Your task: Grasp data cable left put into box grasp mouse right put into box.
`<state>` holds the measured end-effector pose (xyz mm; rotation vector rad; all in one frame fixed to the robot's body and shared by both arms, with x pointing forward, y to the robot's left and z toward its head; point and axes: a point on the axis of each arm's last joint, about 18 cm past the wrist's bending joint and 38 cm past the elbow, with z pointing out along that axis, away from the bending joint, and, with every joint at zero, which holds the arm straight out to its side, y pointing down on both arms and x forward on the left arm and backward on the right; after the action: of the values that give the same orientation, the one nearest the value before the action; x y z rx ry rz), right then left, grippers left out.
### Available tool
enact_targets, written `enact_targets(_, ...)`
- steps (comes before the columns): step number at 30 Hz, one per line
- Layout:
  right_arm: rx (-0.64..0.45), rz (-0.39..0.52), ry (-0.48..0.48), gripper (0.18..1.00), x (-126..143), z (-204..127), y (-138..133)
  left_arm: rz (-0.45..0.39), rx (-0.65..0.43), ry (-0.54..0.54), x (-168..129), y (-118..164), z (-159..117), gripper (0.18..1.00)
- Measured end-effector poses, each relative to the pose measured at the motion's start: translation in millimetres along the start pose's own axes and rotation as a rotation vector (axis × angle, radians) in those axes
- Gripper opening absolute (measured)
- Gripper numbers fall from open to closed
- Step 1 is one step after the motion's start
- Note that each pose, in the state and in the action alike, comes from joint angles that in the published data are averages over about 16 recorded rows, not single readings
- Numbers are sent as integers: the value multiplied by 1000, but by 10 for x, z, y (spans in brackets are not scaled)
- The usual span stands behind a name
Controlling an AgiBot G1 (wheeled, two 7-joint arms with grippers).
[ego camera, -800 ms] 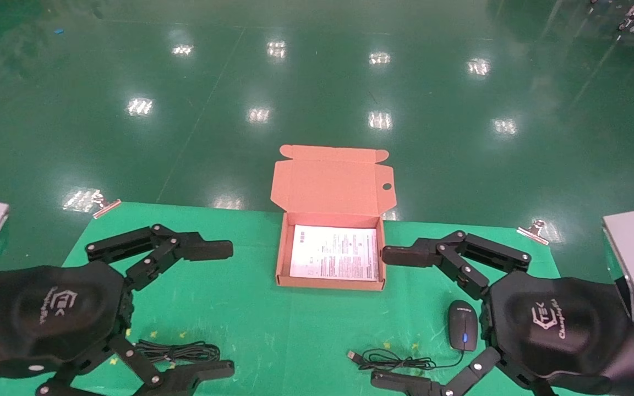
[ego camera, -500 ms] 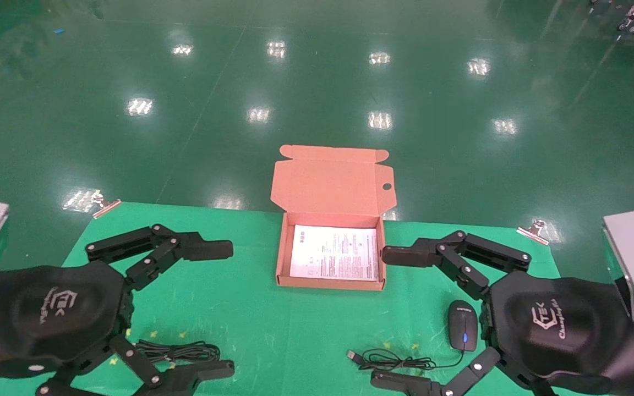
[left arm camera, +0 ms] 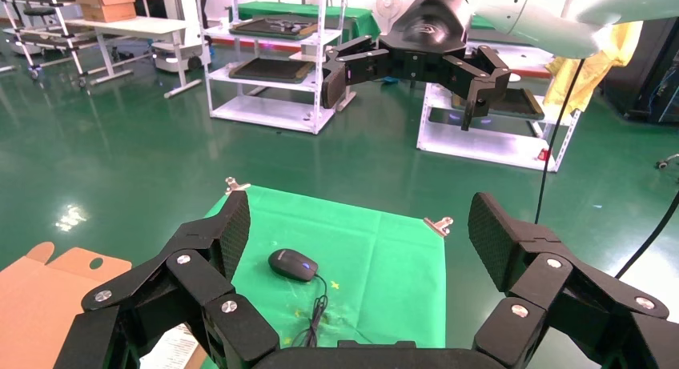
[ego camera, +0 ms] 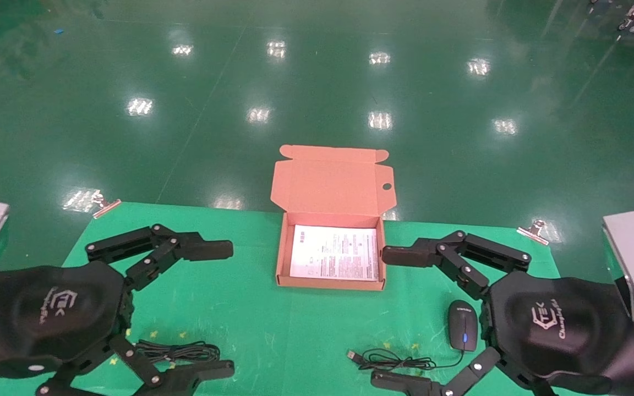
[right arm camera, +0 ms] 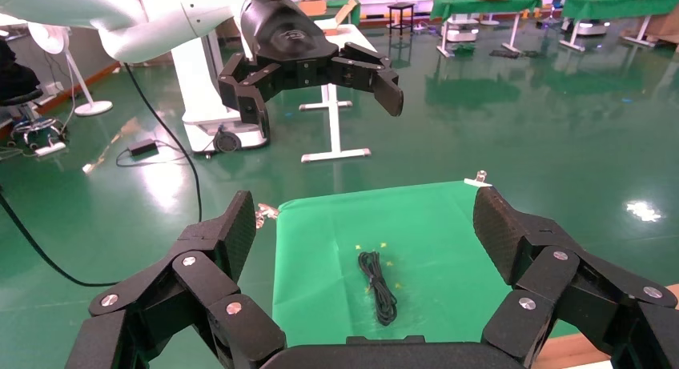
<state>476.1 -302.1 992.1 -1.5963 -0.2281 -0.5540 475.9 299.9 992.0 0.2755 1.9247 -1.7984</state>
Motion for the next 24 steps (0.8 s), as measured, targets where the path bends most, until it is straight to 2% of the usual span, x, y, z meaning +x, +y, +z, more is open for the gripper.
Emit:
enact_targets(6,-19,-9,1,1000,2,-4,24,-2,-17,0,-8,37,7,1001)
enact_targets(12,-97,-61,-7,1000,14,11,113,-9,-82,1,-56,160,27,1001)
enact_targets(17,-213,-156,-26,1000,55,45,234,-16,-182,8,-123,329,61,1001)
enact_targets(24,-414,-343,-83,1000,176,115,437,-5,-377,26,-259,611,142,1001)
